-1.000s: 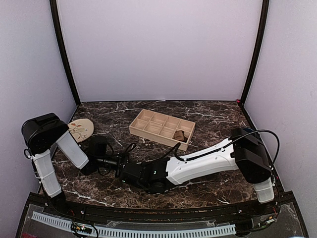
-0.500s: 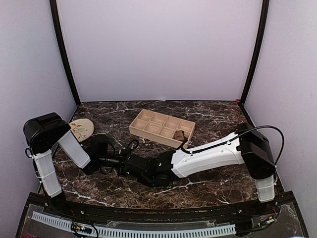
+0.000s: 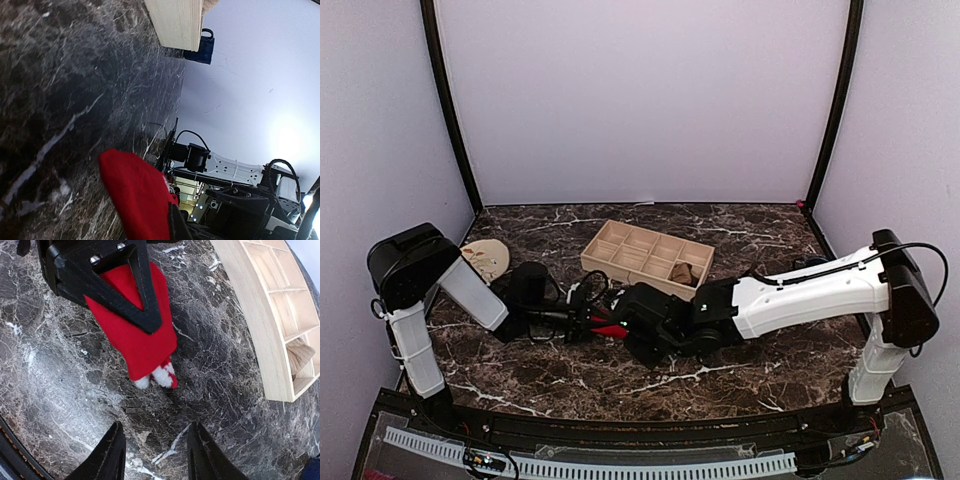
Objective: Roll the socks
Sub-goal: Pick up the sock from the center of the board, then place the sock in the storage box.
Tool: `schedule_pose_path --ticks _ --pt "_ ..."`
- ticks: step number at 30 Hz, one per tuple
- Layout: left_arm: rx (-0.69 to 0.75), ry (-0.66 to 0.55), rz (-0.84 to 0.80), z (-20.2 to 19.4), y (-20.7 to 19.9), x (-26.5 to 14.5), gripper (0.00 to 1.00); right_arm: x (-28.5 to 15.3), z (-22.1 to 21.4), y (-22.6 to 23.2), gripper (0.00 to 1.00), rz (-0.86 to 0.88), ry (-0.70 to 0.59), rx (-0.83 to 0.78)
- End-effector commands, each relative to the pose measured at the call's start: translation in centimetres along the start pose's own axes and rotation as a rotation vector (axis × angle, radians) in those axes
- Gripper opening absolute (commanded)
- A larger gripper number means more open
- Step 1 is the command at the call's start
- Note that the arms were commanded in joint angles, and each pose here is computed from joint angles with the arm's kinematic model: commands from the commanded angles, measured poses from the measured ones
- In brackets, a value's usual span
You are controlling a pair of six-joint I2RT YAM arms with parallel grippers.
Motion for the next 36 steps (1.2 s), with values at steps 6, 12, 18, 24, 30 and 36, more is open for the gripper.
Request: schedule_pose_path --ticks 6,12,18,24,30,36 --pt "0.223 -0.065 0.007 3.1 -5.4 0.2 0.00 -2.8 -0.3 -4.8 0.40 -0.084 -0.045 0.249" --pt "0.324 -0.106 0.075 6.0 -8.0 0.5 0.00 -3.2 -1.1 -8.5 0.40 -0.194 -0.051 0.341" --pt "0.393 -0.151 0.133 10.1 -10.2 0.6 0.00 -4.8 -1.5 -12.1 0.39 -0.271 -0.083 0.436" --pt "0.445 -0.172 0.216 14.6 -11.2 1.2 0.00 -5.1 -2.0 -14.5 0.39 -0.313 -0.090 0.492" --pt "0.479 -0.149 0.322 17.4 -10.9 2.2 0.00 -4.9 -1.9 -15.8 0.39 -0.335 -0.096 0.499" --pt "0.486 -0.124 0.370 18.3 -9.6 2.9 0.00 -4.3 -2.0 -16.8 0.39 -0.344 -0.094 0.497"
Point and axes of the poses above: each gripper's point midway between its finger pads, its own x axis out along the fingers, its own y axis along the line the jaws close on, z = x × y, the point moved 3 cm from there along -x, back along the fingers, and after that the axes turned 3 degrees about x, right-handed, at the moved point
